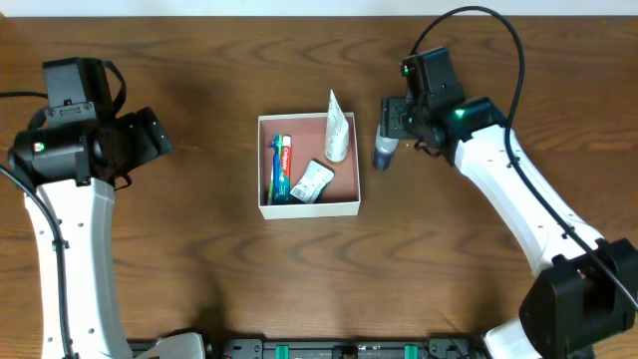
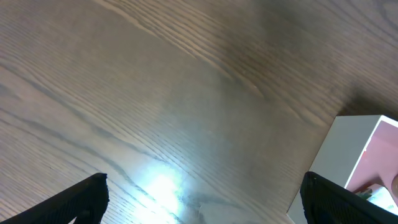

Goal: Pack container
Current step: 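Move right gripper to the blue soap dispenser and grasp it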

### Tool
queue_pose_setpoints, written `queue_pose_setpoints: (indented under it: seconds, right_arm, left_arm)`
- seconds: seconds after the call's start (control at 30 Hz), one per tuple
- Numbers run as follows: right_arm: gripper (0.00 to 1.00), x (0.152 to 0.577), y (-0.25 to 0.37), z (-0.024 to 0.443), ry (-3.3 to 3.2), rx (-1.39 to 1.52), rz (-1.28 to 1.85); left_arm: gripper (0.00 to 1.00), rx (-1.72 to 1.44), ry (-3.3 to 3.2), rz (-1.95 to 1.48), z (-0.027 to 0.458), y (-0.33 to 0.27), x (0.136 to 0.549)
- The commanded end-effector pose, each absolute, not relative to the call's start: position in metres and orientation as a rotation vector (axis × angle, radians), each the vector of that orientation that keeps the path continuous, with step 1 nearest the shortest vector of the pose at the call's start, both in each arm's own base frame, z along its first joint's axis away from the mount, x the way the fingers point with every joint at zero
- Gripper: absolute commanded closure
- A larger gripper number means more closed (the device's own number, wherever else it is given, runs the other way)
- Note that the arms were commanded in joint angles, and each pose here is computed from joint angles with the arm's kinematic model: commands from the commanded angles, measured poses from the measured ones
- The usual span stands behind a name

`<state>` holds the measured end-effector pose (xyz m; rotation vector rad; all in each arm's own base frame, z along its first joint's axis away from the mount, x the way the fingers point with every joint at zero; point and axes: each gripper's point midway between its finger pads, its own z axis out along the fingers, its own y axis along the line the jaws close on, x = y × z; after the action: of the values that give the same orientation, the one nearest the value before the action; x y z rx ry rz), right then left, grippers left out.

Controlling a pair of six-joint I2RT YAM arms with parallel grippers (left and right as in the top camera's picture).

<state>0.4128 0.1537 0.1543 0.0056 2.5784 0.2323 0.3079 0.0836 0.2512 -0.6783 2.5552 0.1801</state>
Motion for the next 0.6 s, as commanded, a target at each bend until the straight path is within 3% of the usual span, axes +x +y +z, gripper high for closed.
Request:
queue_pose_setpoints:
  seconds: [0.0, 0.27, 0.57]
  right_arm:
    - [0.34, 0.411, 0.155, 0.145, 2.612, 0.026, 0.249]
    - [0.36, 0.398, 0.161, 0.115, 2.719, 0.031, 0.215]
    - [0.39, 0.405, 0.158, 0.115, 2.687, 0.047, 0.163]
  left_arm:
    - [0.02, -0.684, 2.542, 0.201, 0.255, 0.087, 0.307]
    - [0.02, -0.684, 2.542, 0.201, 0.255, 0.087, 0.307]
    - [0.02, -0.684, 2.542, 0.201, 0.255, 0.087, 0.307]
